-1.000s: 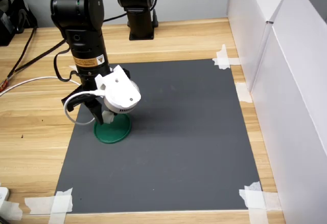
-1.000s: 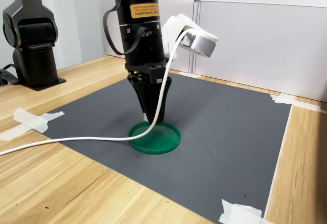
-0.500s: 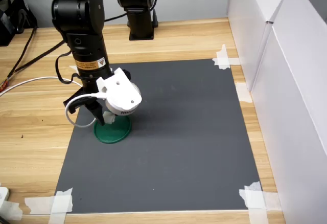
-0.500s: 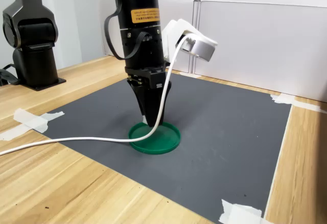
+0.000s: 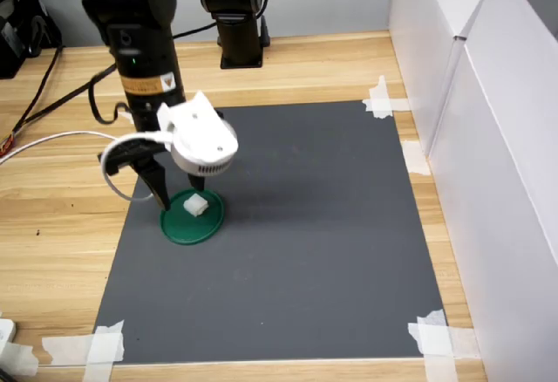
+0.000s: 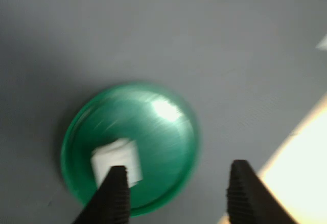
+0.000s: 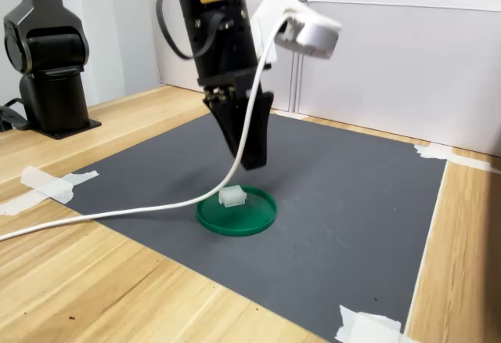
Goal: Grasp a white terminal and put it in the green lid.
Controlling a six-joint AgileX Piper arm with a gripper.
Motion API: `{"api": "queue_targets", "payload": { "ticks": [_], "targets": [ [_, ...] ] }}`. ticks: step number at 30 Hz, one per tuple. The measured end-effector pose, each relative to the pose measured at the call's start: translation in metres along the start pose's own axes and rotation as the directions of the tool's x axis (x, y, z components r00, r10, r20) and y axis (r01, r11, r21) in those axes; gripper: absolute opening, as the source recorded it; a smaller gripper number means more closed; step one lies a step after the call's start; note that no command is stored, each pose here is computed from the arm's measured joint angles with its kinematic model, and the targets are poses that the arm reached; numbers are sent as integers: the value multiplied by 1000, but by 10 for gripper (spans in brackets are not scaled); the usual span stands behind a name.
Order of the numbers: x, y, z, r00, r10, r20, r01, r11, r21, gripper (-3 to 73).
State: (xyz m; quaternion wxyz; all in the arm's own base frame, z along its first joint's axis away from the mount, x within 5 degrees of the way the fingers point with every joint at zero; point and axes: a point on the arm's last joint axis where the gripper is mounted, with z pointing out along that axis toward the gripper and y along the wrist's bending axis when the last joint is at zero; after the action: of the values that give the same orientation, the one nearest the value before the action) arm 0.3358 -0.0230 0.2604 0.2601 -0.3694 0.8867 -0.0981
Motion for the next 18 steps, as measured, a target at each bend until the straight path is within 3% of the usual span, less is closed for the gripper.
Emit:
{"api": "queue_targets", "payload": {
  "ticks": [4,6,9,13,18],
  "targets": [
    [-11,-5,-49,989,31,146,-50,991,127,274],
    [-14,-6,-76,974,43,220,-87,978,191,151],
    [-16,-3,-117,934,86,347,-182,950,254,27],
    [-15,4,-160,853,177,492,-334,908,254,-11],
    [2,27,-183,753,324,572,-494,853,167,-14]
  ]
}}
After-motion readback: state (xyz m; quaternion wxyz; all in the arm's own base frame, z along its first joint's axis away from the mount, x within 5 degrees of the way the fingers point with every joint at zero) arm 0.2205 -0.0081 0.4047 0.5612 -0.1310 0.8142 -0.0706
